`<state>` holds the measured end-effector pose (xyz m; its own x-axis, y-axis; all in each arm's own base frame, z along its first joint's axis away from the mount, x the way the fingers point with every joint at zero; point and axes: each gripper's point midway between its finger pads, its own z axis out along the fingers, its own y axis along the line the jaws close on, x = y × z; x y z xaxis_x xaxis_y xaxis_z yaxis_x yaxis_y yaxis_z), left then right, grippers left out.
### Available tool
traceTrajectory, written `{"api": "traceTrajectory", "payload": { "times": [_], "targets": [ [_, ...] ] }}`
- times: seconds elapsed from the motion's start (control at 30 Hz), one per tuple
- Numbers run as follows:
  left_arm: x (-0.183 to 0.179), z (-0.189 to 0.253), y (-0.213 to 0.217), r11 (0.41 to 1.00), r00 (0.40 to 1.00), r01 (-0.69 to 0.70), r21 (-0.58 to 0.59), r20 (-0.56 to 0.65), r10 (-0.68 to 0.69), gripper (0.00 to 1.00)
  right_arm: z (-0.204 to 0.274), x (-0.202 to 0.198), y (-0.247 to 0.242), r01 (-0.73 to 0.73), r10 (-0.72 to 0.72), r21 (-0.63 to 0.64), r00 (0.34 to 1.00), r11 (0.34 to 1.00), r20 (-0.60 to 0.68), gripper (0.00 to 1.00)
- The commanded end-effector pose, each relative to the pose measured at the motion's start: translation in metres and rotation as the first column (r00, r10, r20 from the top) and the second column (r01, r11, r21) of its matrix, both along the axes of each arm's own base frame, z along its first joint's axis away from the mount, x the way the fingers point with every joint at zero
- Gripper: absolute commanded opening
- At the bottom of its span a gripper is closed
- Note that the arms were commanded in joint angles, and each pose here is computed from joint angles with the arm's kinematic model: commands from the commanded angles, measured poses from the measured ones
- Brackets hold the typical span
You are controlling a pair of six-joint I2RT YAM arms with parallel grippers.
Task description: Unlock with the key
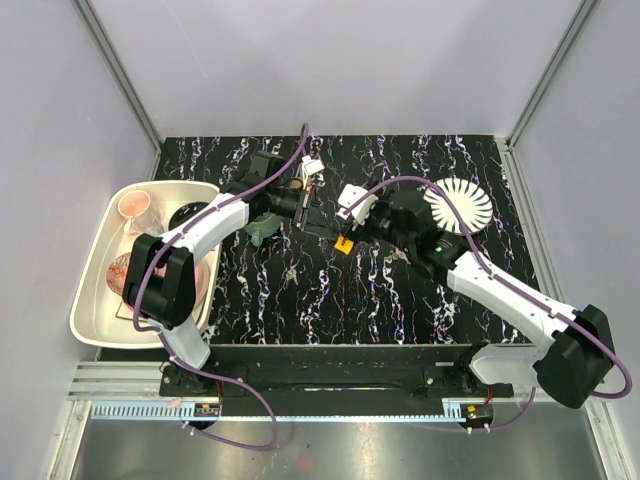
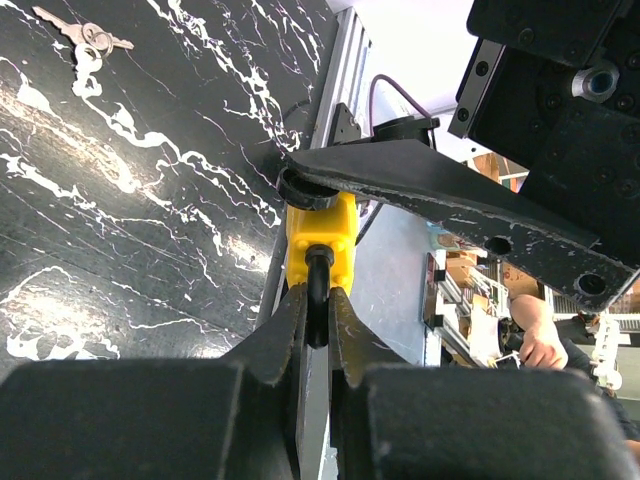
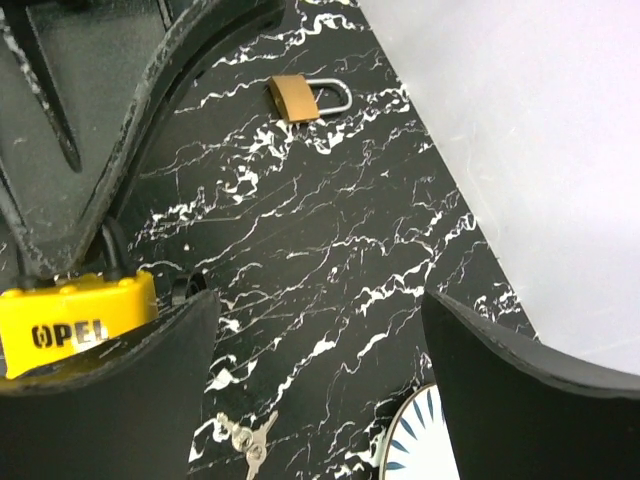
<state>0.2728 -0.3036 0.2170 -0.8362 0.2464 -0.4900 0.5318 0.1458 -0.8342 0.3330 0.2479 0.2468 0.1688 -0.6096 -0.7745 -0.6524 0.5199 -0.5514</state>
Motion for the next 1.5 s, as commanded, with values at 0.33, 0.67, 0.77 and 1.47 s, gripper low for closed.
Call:
{"api": "traceTrajectory", "payload": {
  "times": [0.33, 0.67, 0.77, 1.47],
  "targets": [
    [0.001, 0.045, -0.003, 0.993, 0.987, 0.061, -0.104, 0.155, -0.044, 0.00, -0.002, -0.040, 0.023, -0.218, 0.223, 0.053, 0.966, 0.974, -0.128, 0.88],
    [-0.001, 0.044, -0.006, 0.992, 0.988, 0.069, -0.103, 0.147, -0.053, 0.00, -0.012, -0.043, 0.028, -0.243, 0.250, 0.060, 0.955, 0.968, -0.161, 0.88],
    [-0.002, 0.044, -0.006, 0.992, 0.987, 0.070, -0.103, 0.148, -0.054, 0.00, -0.011, -0.043, 0.028, -0.244, 0.251, 0.062, 0.955, 0.968, -0.159, 0.88],
    [0.000, 0.042, -0.006, 0.994, 0.987, 0.065, -0.088, 0.153, -0.051, 0.00, -0.012, -0.036, 0.025, -0.212, 0.217, 0.049, 0.966, 0.976, -0.141, 0.89]
  ]
}}
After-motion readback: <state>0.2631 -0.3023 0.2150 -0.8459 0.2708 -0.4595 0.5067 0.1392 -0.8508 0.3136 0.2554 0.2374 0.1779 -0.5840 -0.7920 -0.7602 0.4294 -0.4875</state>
